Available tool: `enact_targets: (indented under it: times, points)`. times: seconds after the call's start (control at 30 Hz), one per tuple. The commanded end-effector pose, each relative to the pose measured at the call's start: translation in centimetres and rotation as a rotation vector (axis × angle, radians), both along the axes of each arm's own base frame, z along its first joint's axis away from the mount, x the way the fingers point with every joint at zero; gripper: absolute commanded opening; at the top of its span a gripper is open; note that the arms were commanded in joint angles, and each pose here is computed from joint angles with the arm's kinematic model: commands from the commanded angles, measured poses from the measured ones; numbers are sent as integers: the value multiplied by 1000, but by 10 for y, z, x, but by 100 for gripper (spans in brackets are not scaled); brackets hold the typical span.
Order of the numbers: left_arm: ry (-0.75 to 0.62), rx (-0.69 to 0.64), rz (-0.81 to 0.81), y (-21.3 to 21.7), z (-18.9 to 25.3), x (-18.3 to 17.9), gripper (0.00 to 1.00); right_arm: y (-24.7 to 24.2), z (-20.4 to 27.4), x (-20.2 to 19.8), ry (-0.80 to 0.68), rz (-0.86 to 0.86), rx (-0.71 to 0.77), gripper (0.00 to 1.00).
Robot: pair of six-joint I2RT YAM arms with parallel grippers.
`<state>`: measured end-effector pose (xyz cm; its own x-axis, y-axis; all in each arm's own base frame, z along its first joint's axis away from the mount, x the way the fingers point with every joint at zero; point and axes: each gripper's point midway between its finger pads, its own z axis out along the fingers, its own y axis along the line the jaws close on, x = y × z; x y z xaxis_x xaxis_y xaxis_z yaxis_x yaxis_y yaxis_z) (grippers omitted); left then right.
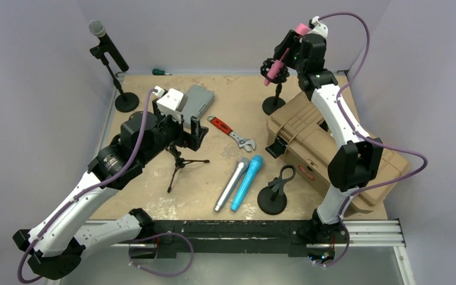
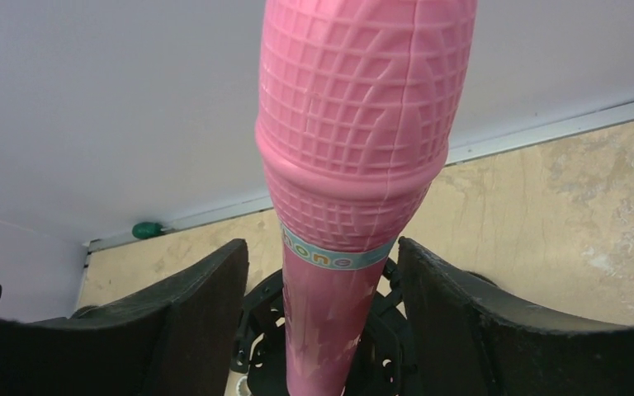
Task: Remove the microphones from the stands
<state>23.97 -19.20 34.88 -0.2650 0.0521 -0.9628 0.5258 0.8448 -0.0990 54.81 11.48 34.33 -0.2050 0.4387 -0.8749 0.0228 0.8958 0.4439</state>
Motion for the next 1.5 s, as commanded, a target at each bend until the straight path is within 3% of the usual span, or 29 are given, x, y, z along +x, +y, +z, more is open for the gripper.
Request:
enact_targets:
  times: [0.0,0.17,0.43,0.93,1.1,1.27,1.47]
  points:
    - [-47,-18,-11,-2,11,2,90,-8,35,-1,-94,-36,8,60]
    - [-46,-14,-7,-2,9,3,90,-18,49,-5,-132,-74,-29,37]
    - [-47,-9,2,-1,8,5,89,-35,99,-15,-245,-147,-60,18]
    - [-60,-6,26,5,10,6,89,-64,223,-57,-498,-258,-87,9]
    - [-75,-15,47,10,13,6,88,-17,219,-87,-516,-18,24,6]
    - [-106,-30,111,23,17,8,88,76,187,-126,-459,237,109,6]
    - [-165,-50,236,52,28,7,88,191,93,-191,-227,545,256,3]
